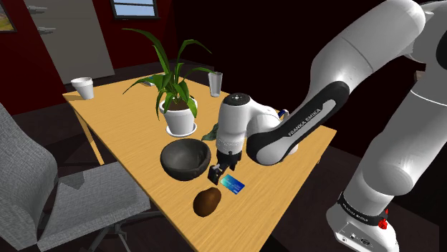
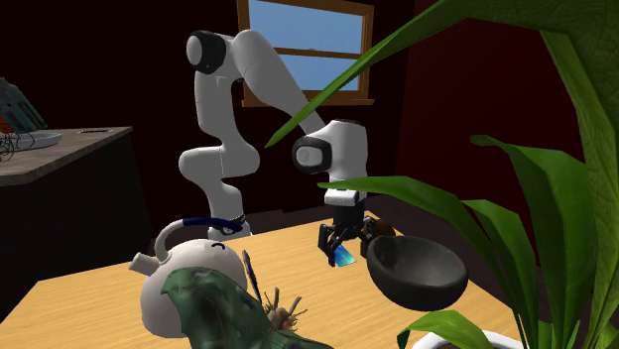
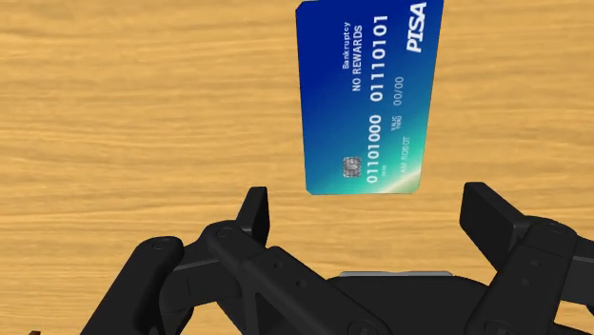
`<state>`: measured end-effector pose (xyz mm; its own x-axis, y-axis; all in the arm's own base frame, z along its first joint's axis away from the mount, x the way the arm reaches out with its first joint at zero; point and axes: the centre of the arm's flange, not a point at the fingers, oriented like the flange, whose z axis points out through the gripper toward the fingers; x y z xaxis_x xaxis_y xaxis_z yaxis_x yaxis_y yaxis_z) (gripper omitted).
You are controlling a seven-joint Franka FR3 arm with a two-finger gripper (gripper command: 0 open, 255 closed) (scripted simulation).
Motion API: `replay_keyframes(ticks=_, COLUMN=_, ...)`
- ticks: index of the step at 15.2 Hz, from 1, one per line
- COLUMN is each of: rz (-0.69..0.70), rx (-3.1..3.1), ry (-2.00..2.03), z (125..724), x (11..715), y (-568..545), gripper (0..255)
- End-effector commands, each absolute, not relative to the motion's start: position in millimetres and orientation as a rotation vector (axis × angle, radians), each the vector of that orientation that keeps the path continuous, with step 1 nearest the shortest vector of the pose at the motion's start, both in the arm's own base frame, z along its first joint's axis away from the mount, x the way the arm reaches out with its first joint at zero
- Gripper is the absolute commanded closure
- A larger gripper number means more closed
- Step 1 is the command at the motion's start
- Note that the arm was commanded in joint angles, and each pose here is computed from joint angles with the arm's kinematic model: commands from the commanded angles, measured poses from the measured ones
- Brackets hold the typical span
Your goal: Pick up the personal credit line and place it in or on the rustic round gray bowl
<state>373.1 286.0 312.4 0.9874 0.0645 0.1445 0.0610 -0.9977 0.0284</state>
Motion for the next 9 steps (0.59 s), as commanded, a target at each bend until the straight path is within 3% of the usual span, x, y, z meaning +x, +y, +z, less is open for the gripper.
replay_keyframes(ticks=1, rz=0.228, rx=3.108, ry=0.099, z=310.5, x=373.4, y=285.9, gripper=0)
replay_keyframes(ticks=6, rz=0.228, rx=3.108, ry=0.098, z=310.6, x=373.4, y=285.9, gripper=0)
replay_keyframes(ticks=7, rz=0.228, rx=3.108, ry=0.098, z=310.6, x=373.4, y=285.9, gripper=255)
replay_keyframes(ticks=9, rz=0.228, rx=3.108, ry=0.099, z=310.5, x=373.4, y=285.9, gripper=255)
